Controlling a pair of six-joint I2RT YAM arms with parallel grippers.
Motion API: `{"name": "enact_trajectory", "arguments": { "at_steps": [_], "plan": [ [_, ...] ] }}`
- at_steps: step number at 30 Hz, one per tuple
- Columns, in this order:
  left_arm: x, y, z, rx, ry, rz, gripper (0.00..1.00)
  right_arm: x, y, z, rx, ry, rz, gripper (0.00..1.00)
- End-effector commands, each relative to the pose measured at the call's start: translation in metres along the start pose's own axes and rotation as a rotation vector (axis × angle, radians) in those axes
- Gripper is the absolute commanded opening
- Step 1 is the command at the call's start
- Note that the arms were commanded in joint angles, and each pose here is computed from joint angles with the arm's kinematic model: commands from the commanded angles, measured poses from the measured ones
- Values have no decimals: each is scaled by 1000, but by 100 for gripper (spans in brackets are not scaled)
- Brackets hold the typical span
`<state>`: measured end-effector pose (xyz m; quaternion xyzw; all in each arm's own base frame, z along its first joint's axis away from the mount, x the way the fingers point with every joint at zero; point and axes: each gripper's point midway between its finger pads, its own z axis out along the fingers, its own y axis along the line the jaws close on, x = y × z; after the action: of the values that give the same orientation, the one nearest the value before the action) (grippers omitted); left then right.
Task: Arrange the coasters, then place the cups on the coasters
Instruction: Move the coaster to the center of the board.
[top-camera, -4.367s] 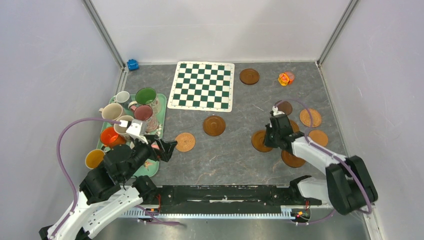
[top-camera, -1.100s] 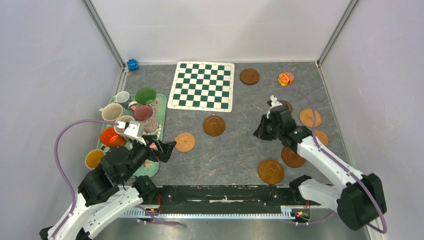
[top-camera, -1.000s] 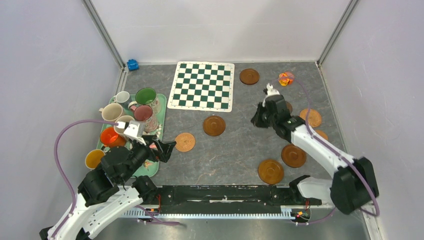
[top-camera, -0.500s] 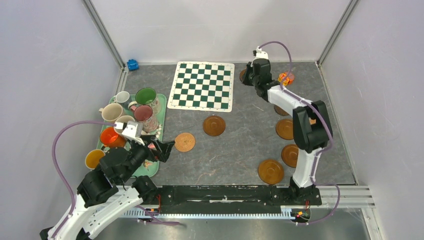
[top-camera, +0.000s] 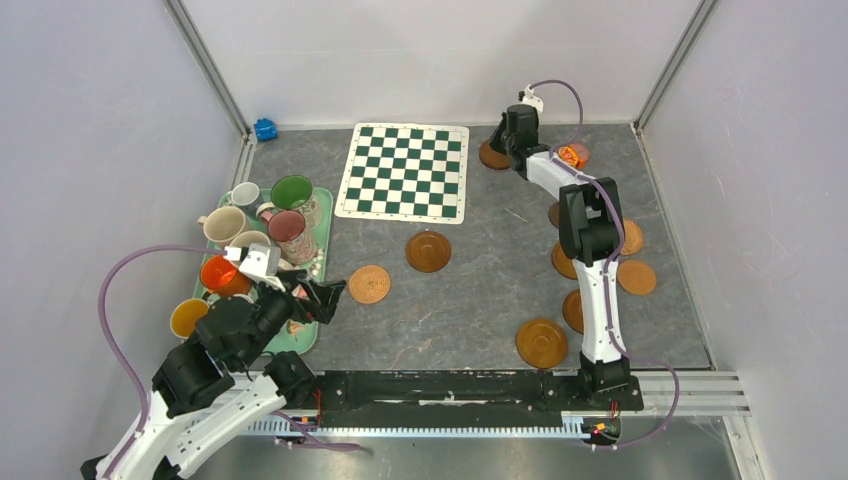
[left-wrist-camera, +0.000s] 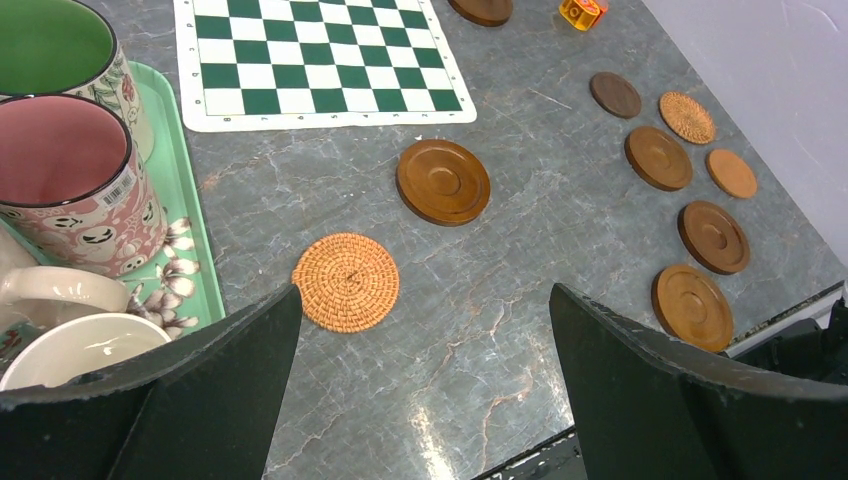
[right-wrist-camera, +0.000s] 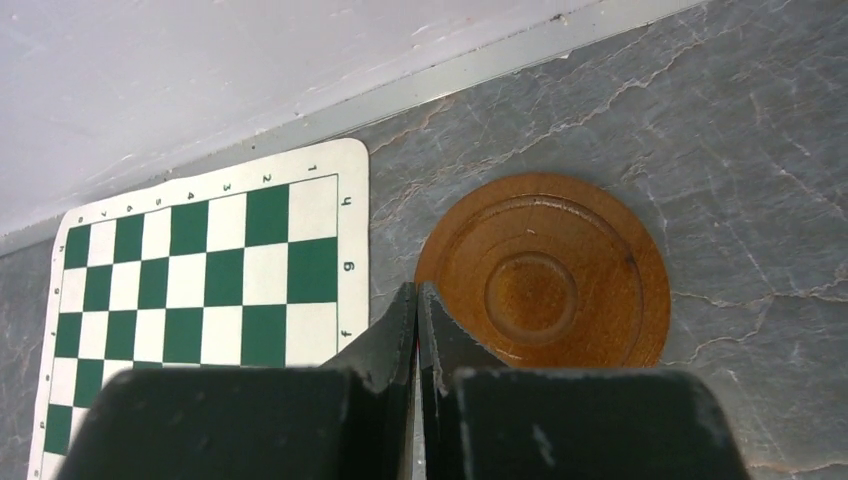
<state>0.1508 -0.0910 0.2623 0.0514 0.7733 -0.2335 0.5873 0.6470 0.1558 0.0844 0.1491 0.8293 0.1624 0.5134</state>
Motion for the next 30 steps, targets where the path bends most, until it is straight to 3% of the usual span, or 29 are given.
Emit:
{"name": "enact_trajectory", "arguments": {
  "at_steps": [1, 19, 30],
  "plan": [
    [-3, 1, 4, -18, -11, 1, 100, -28, 0, 1, 79, -81, 21, 0],
    [-1, -1, 7, -15, 8, 9, 100, 57, -47, 6, 195, 154, 7, 0],
    [-2, 0, 5, -12, -4, 6, 100, 92, -64, -49, 232, 341, -95, 0]
  ]
}}
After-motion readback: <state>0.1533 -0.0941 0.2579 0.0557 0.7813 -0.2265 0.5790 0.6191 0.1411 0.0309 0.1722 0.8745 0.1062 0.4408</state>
